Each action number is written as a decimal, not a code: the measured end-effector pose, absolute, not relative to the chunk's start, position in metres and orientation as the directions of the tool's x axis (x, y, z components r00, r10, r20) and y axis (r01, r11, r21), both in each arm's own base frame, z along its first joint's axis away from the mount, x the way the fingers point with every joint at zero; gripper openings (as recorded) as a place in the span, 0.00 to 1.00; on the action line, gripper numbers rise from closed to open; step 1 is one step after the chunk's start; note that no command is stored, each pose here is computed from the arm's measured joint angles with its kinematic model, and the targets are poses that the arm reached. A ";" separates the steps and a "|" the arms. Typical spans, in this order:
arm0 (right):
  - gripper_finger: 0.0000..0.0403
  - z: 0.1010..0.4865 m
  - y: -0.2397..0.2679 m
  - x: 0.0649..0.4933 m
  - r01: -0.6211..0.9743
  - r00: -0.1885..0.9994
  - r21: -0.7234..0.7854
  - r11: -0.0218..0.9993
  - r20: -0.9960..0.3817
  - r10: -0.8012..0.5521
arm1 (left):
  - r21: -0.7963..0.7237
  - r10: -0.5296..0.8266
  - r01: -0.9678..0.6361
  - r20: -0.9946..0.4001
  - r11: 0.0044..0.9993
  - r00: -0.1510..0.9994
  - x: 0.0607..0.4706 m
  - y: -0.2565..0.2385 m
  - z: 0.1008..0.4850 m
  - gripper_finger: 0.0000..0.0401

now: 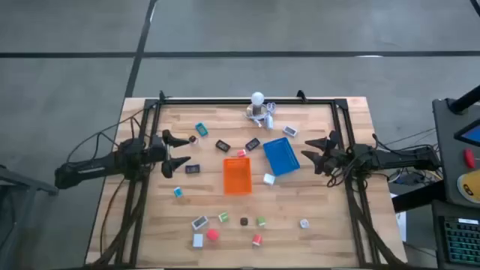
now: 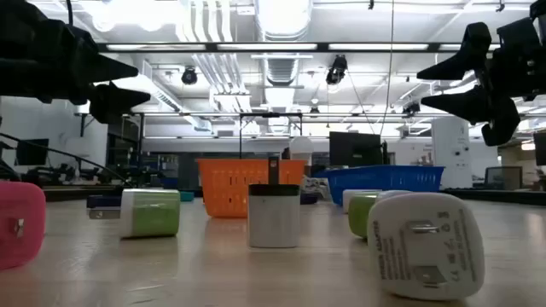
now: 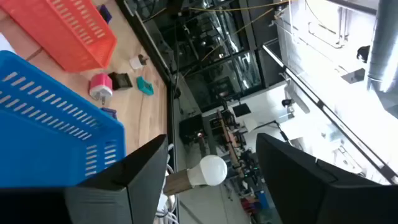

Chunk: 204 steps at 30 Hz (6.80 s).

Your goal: Pick & Place Office items

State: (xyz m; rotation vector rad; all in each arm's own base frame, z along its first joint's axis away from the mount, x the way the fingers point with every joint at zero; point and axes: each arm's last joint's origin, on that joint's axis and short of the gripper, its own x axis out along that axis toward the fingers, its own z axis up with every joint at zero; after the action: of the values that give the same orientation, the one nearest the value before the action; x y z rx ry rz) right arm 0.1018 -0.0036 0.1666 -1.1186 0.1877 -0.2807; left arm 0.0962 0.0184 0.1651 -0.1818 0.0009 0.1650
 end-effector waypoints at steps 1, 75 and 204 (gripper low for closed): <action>0.60 0.167 -0.004 0.102 0.128 0.949 -0.904 0.408 -0.008 -0.315 | -0.186 0.166 -0.166 -0.016 0.968 0.986 0.096 0.018 0.165 0.86; 0.60 0.169 0.006 0.106 -0.017 1.000 0.110 0.994 0.014 0.015 | -0.101 0.186 -0.195 -0.090 0.976 0.978 0.100 0.020 0.159 0.86; 0.61 0.155 0.200 0.220 -0.192 0.133 0.077 0.978 -0.986 0.104 | -0.082 0.185 -0.205 -0.204 0.975 0.961 0.106 0.021 0.149 0.86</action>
State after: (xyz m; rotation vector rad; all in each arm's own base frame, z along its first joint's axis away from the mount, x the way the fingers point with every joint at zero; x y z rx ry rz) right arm 0.2203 0.2004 0.1552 -0.0737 1.4214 0.2142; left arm 0.1058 0.0211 0.1494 -0.1031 0.1967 0.1980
